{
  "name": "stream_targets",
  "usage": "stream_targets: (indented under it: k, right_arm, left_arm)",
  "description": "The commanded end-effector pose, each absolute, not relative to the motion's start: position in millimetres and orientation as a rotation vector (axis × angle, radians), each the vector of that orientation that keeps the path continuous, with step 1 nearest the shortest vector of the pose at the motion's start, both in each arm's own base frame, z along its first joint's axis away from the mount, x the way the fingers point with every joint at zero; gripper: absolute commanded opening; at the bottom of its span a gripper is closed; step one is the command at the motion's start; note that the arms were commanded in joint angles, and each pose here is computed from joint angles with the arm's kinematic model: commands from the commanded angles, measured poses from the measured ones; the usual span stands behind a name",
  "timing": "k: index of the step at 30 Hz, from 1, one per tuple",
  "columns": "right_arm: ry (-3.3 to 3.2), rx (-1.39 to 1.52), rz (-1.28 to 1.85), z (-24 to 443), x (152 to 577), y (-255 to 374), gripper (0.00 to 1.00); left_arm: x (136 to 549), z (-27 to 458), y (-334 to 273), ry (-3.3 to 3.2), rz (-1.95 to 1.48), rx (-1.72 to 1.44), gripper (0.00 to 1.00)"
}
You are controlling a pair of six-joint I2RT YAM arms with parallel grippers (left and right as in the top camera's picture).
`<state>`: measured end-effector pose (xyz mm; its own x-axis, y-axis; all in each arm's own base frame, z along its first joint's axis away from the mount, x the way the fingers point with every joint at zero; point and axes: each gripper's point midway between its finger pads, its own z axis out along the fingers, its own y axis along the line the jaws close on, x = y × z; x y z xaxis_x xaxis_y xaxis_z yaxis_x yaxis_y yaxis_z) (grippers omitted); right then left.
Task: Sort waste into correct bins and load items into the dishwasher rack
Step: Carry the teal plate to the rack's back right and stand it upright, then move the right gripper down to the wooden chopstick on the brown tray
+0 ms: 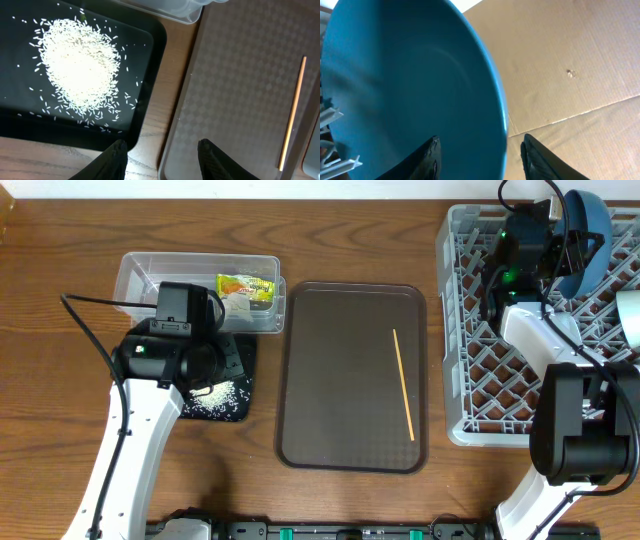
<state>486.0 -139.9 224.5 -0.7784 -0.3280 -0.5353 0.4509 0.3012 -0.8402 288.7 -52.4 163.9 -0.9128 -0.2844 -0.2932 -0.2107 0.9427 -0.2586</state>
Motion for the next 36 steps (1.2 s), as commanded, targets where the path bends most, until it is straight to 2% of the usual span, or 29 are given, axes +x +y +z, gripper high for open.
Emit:
stream_targets:
  k: [1, 6, 9, 14, 20, 24, 28, 32, 36]
  right_arm:
    - [1.839, 0.200, -1.471, 263.2, 478.6, -127.0, 0.53]
    - [1.762, 0.241, -1.397, 305.2, 466.9, -113.9, 0.56]
    - [1.779, 0.227, -1.376, 309.0, 461.7, -106.4, 0.56]
    - [1.922, 0.182, -1.243, 267.1, 456.0, -78.7, 0.54]
    - [2.207, 0.015, -0.692, 197.3, 449.7, 6.1, 0.58]
    - [2.315, -0.042, -0.335, 184.8, 431.9, 64.2, 0.53]
    - [2.388, -0.149, -0.090, 180.2, 407.9, 115.5, 0.53]
    - [2.518, -0.192, 0.018, 158.5, 377.9, 142.7, 0.56]
    - [2.661, -0.063, 0.022, 135.2, 350.8, 143.7, 0.57]
  left_arm:
    - [292.7, 163.2, -49.1, 2.768, -0.299, -0.382, 0.49]
    - [292.9, 162.5, -49.1, 2.771, -0.298, -0.382, 0.49]
    - [292.8, 162.4, -49.0, 2.771, -0.298, -0.383, 0.49]
    - [292.1, 162.1, -49.0, 2.774, -0.297, -0.383, 0.49]
    - [290.0, 161.4, -48.8, 2.783, -0.295, -0.385, 0.49]
    - [288.0, 160.5, -48.7, 2.792, -0.293, -0.387, 0.49]
    - [288.0, 160.5, -48.7, 2.792, -0.293, -0.387, 0.49]
    - [288.0, 160.5, -48.7, 2.792, -0.293, -0.387, 0.49]
    - [288.0, 160.7, -48.7, 2.792, -0.293, -0.387, 0.49]
